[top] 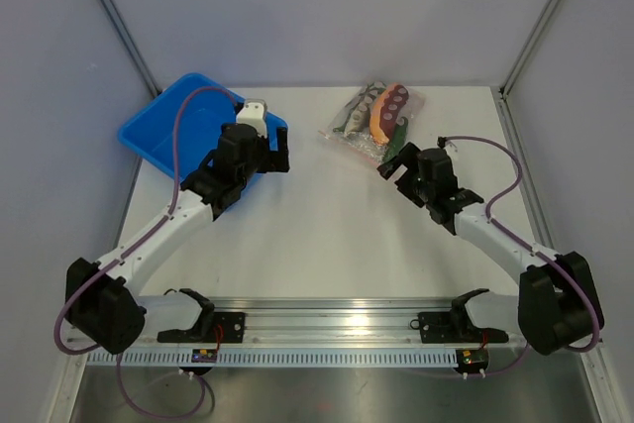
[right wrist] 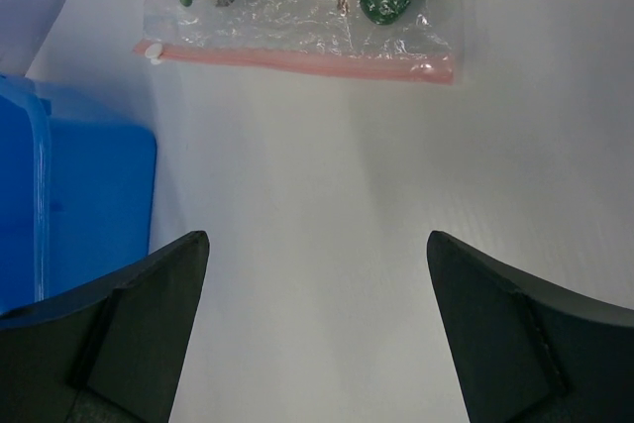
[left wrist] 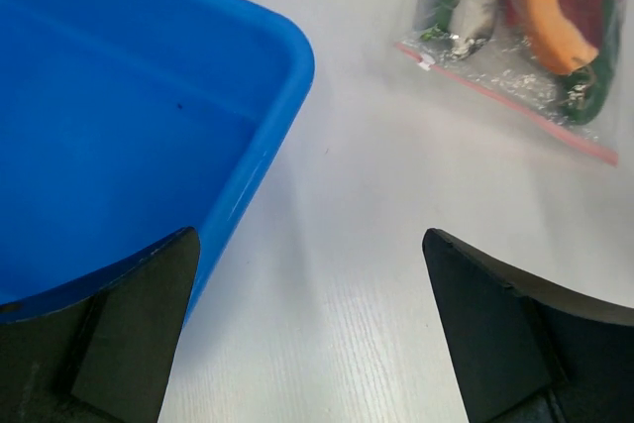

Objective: Open the zip-top bag and remove the fake food
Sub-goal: Move the bin to the corner of the board, then pick up the zipper food storage bag at the center of the board.

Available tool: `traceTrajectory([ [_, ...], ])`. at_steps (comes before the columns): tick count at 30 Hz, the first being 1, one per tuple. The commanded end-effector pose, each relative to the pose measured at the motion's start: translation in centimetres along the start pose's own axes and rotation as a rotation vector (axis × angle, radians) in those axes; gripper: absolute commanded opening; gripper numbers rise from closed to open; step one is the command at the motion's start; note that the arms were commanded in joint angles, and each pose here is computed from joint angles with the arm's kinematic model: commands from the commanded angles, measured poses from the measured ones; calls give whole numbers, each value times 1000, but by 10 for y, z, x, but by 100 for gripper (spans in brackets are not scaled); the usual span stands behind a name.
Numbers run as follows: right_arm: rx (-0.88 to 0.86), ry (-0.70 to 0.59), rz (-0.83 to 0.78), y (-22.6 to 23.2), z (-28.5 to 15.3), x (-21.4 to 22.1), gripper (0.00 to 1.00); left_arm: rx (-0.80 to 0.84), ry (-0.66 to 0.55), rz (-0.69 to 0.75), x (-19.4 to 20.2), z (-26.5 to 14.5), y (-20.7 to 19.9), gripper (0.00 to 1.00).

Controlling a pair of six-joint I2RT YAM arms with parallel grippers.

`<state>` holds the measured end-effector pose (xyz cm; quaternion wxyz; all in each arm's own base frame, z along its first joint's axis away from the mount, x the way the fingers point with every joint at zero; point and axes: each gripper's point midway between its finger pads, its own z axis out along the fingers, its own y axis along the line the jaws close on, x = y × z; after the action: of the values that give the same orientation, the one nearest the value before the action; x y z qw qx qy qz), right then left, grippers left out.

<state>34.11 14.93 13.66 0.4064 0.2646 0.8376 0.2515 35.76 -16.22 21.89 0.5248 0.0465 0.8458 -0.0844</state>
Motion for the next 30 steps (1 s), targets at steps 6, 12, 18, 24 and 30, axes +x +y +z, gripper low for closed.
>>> traceTrajectory([
  [6,-120,71,-113,32,23,5,99,135,-107,-84,-28,-33,-18,99],
  [12,-176,164,-356,45,47,19,99,116,-103,-99,-29,-37,-15,99],
  [18,-130,109,-572,52,65,10,96,94,-129,-115,-33,-44,-8,99],
  [24,-131,-26,-759,53,91,-9,100,68,-144,-124,-33,-45,-3,99],
  [30,-89,-77,-1011,61,116,-4,100,61,-142,-120,-33,-44,-2,99],
])
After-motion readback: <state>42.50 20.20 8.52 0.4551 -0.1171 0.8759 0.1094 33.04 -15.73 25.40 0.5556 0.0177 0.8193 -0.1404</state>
